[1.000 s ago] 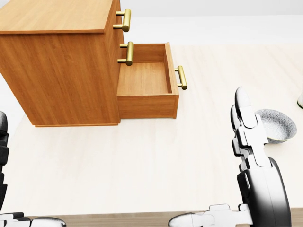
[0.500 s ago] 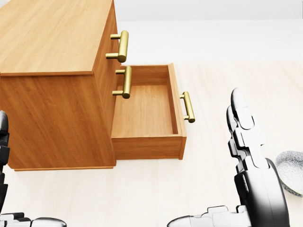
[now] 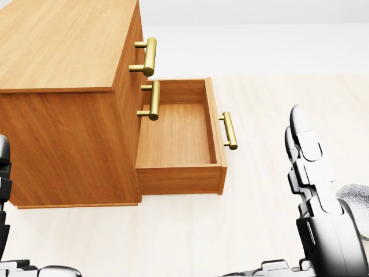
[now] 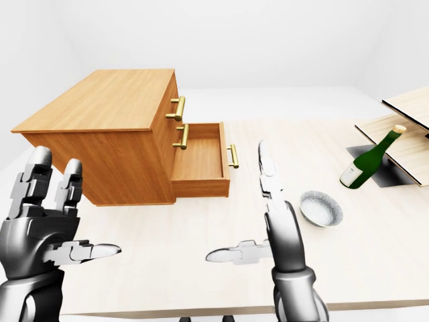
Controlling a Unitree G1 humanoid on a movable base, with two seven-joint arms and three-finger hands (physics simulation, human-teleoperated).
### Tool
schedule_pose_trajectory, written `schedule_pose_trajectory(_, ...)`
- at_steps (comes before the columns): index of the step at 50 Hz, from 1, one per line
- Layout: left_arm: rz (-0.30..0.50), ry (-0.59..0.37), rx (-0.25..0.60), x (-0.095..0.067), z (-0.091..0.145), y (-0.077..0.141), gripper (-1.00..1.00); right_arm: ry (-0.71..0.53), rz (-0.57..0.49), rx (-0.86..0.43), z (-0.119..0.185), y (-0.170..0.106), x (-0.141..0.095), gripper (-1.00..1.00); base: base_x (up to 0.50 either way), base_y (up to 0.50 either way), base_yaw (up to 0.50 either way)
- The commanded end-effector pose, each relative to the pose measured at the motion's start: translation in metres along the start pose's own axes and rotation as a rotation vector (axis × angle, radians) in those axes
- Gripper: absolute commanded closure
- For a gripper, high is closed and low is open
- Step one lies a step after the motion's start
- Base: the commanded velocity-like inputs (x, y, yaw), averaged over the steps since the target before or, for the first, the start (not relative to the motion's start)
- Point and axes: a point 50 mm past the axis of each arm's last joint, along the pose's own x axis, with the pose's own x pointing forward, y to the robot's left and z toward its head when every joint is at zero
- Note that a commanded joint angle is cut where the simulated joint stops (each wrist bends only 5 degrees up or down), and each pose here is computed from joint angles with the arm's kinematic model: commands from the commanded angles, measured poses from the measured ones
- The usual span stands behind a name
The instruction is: Put the bowl on top of the cabinet.
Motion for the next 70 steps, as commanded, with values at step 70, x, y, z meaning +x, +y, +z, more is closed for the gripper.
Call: schedule_pose_trajectory(70,0.004,0.019,0.006,0.000,-0.004,-0.001,-1.00,0.794,-0.123,-0.817,-0.037,-0.134,-0.069,-1.00,0.00,0.00,0.00)
